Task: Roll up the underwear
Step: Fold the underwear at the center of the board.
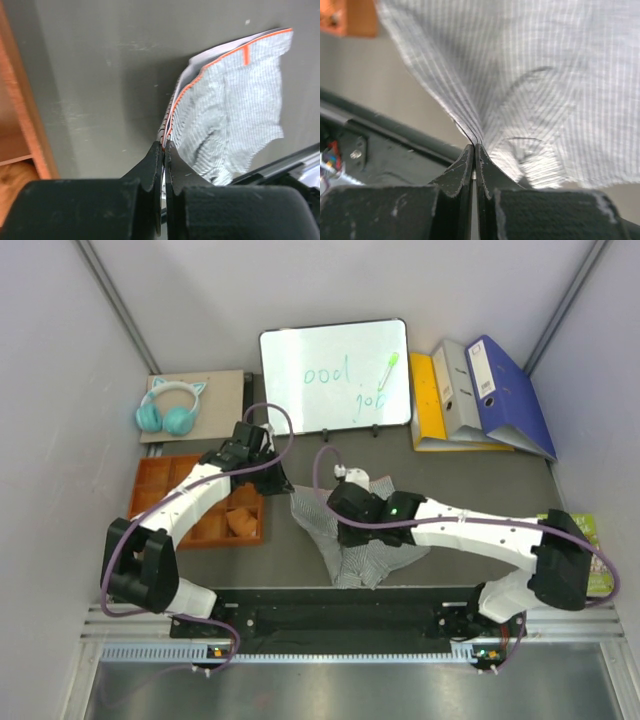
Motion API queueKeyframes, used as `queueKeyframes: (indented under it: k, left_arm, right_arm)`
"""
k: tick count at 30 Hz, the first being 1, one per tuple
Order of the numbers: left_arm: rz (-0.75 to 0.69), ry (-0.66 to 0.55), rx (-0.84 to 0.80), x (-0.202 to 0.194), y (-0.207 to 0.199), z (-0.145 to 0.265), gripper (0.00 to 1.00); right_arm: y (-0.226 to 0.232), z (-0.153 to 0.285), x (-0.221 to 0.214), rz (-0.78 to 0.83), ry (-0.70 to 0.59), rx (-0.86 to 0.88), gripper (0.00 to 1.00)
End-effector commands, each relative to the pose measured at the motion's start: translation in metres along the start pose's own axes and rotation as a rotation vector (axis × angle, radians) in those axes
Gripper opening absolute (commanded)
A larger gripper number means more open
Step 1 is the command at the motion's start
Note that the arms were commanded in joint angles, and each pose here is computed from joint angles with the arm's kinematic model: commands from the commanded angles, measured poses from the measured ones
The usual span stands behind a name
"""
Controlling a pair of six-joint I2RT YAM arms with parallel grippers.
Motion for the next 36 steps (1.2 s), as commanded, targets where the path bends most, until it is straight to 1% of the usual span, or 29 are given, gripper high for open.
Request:
queueKeyframes:
  k: [1, 7, 13, 15, 21, 30, 36]
  left_arm:
    - [0.018, -0.066, -0.136, 0.017, -0.041, 0.006, 0.00]
    - [0.044, -0.071, -0.195, 0.019, -0.072, -0.013, 0.00]
    - [0.053, -0.064, -0.225, 0.016, -0.098, -0.035, 0.00]
    - [0.065, -0.042, -0.231, 0.012, -0.104, -0.045, 0.00]
    - [0.060, -0.030, -0.260, 0.010, -0.129, -0.063, 0.00]
    - [0.063, -0.031, -0.243, 0.009, -0.139, -0.084, 0.00]
    - [0.059, 0.000, -0.238, 0.007, -0.142, -0.099, 0.00]
  right_arm:
    - [-0.037, 0.019, 0.004, -0.023, -0.041, -0.094, 0.00]
    - [-0.082, 0.035, 0.001, -0.093, -0.049, -0.173, 0.00]
    - [-0.108, 0.048, -0.008, -0.129, -0.034, -0.243, 0.00]
    - [-0.115, 0.050, -0.011, -0.136, -0.037, -0.252, 0.00]
    - [-0.133, 0.056, -0.017, -0.169, -0.032, -0.288, 0.00]
    - [-0.153, 0.046, -0.016, -0.181, -0.024, -0.331, 0.00]
    - [-0.164, 0.038, -0.018, -0.181, -0.002, -0.361, 0.00]
Point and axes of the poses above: each gripper's point midway between its finger pads, its own z axis back along the fingers, its own y axis along the line the jaws close on, x = y × z, the point moved 8 cm from there along z, back along the fingers, and after that the axes turned 4 degrees about z, right-handed, at the moved point
